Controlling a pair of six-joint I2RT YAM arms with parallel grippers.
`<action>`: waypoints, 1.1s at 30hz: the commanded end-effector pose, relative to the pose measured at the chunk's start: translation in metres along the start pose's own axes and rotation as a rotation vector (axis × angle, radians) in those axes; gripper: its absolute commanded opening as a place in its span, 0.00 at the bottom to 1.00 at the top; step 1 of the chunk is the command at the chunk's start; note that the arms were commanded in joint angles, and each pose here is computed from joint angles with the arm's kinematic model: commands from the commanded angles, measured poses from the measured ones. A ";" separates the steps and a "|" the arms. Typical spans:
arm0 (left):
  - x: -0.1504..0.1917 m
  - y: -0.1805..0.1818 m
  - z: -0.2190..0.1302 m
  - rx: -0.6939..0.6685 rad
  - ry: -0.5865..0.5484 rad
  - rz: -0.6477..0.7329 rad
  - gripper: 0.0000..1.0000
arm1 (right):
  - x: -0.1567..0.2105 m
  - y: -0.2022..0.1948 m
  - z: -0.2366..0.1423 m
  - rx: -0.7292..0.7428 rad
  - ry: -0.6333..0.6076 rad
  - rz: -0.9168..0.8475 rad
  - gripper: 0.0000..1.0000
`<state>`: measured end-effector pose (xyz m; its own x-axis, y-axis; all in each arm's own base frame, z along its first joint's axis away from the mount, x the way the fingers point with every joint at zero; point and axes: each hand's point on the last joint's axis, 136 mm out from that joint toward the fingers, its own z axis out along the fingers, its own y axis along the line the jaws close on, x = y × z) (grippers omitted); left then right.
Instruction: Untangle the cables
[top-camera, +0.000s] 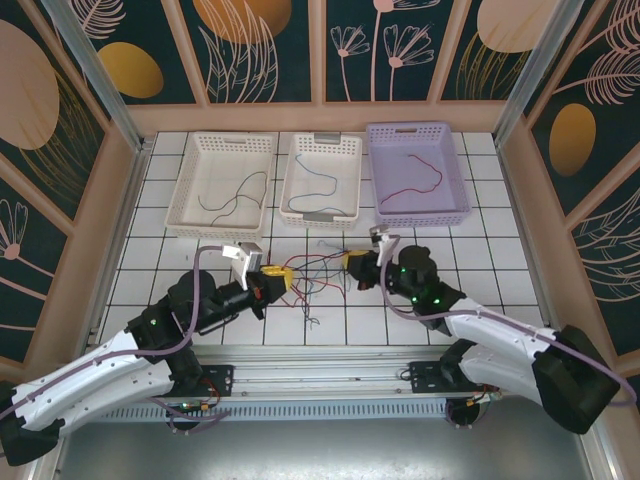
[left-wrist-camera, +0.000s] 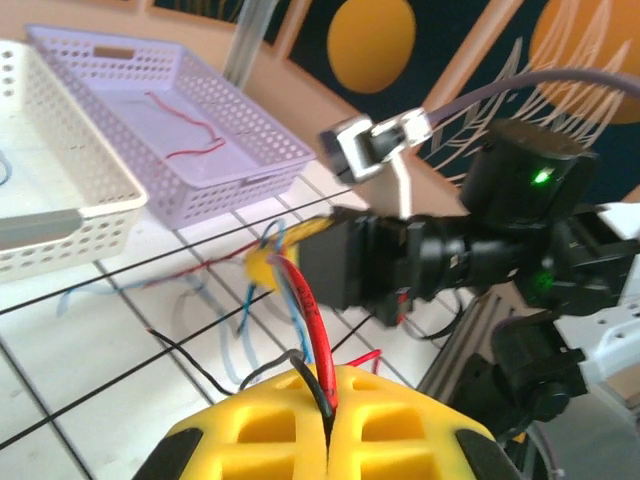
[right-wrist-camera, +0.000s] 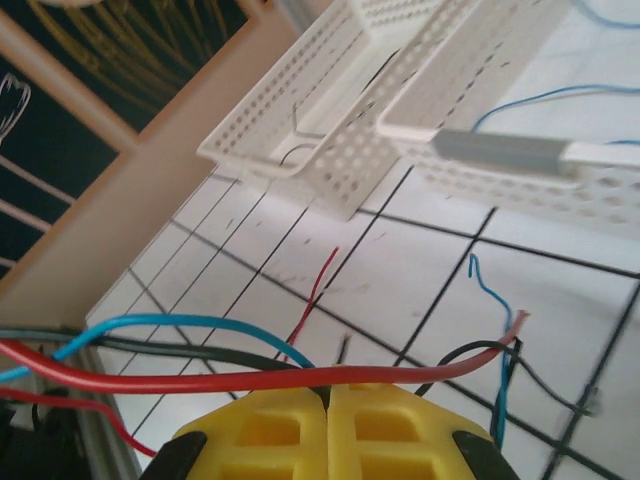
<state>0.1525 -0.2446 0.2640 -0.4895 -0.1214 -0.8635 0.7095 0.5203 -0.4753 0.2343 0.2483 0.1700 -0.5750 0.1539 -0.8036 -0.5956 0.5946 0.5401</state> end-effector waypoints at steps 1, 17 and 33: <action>-0.032 -0.003 -0.013 -0.038 -0.097 0.025 0.00 | 0.011 -0.046 -0.012 0.165 0.051 0.106 0.00; -0.057 0.035 -0.049 -0.265 -0.258 -0.024 0.00 | 0.004 -0.136 -0.062 0.456 -0.022 0.377 0.00; -0.067 0.077 -0.098 -0.437 -0.500 -0.161 0.00 | -0.023 -0.140 -0.095 0.481 -0.194 0.405 0.00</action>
<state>0.1834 -0.1244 0.3089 -0.2223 -0.5117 -0.8299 0.3989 0.7290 -0.5563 0.2806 0.0892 0.1369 -0.5753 0.5224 -0.6294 -0.0220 0.7594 0.6503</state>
